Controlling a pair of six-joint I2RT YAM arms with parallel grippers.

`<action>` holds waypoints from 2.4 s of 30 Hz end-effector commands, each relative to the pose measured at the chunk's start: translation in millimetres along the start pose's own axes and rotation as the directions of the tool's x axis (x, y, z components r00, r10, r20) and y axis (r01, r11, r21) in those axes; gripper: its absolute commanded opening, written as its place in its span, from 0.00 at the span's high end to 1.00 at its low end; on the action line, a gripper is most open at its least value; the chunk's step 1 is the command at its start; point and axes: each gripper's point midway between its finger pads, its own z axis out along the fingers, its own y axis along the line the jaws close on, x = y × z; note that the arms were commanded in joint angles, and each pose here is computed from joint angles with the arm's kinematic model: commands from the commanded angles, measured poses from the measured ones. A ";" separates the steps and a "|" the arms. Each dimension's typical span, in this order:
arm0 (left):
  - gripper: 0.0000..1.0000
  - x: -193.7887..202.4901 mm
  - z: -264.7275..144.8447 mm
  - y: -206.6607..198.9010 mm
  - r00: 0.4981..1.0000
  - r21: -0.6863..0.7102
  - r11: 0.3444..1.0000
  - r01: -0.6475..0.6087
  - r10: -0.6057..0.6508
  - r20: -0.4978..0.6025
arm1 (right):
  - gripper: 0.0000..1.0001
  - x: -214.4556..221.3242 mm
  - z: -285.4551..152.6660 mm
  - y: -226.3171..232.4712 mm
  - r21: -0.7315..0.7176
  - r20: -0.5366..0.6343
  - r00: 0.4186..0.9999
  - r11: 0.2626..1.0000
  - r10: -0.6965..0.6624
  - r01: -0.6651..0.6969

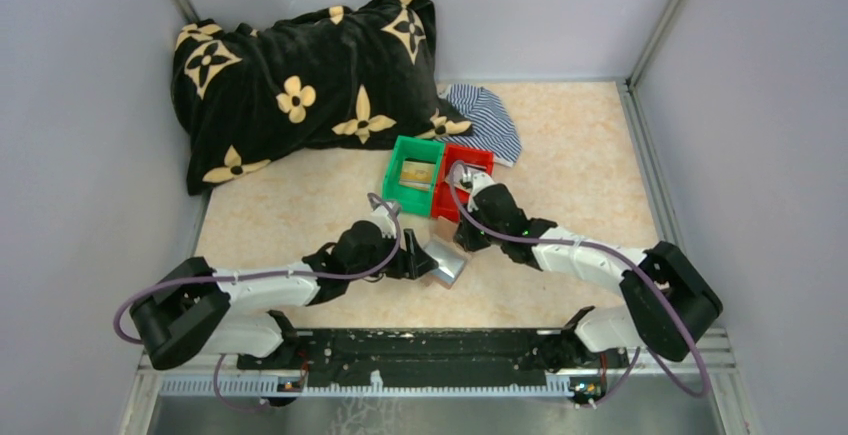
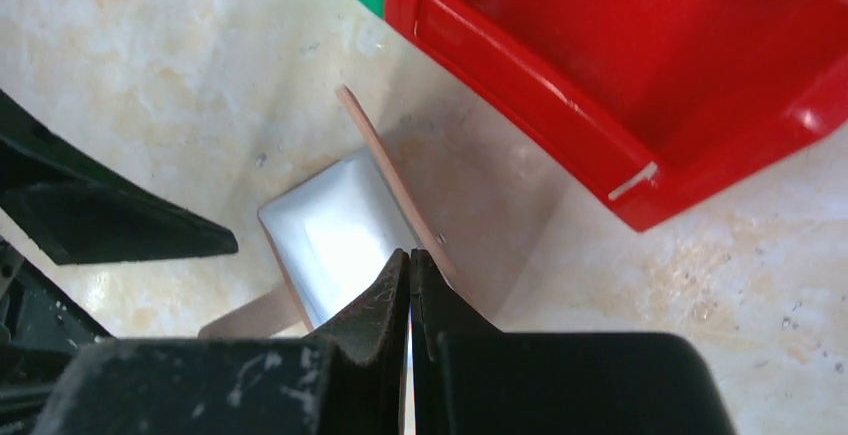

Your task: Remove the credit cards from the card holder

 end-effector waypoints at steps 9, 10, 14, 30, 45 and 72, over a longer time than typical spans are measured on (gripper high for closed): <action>0.27 -34.9 -20.4 -61.6 0.994 0.202 0.978 -0.061 0.040 0.106 | 1.00 7.8 37.5 -14.4 0.046 -0.075 0.995 0.997 -0.063 0.067; 0.28 -36.8 -21.9 -60.9 0.993 0.195 0.979 -0.062 0.040 0.114 | 1.00 12.9 37.0 -15.2 0.044 -0.086 0.995 0.997 -0.058 0.062; 0.27 -42.1 -28.5 -61.0 0.990 0.184 0.981 -0.069 0.044 0.136 | 1.00 26.1 23.8 -18.2 0.043 -0.080 0.996 0.999 -0.027 0.030; 0.27 -48.1 -29.0 -68.5 0.988 0.200 0.977 -0.077 0.047 0.150 | 1.00 59.3 -27.7 23.8 -0.054 -0.103 0.994 0.997 0.047 -0.053; 0.31 5.0 -2.1 -61.9 0.985 0.202 0.965 0.169 -0.161 -0.055 | 1.00 69.7 -18.5 17.1 -0.031 -0.115 0.992 0.998 0.052 -0.056; 0.42 49.7 0.9 51.4 0.880 -0.137 0.871 0.471 -0.475 0.006 | 1.00 32.3 -41.6 12.8 -0.026 -0.023 0.998 0.998 0.051 -0.051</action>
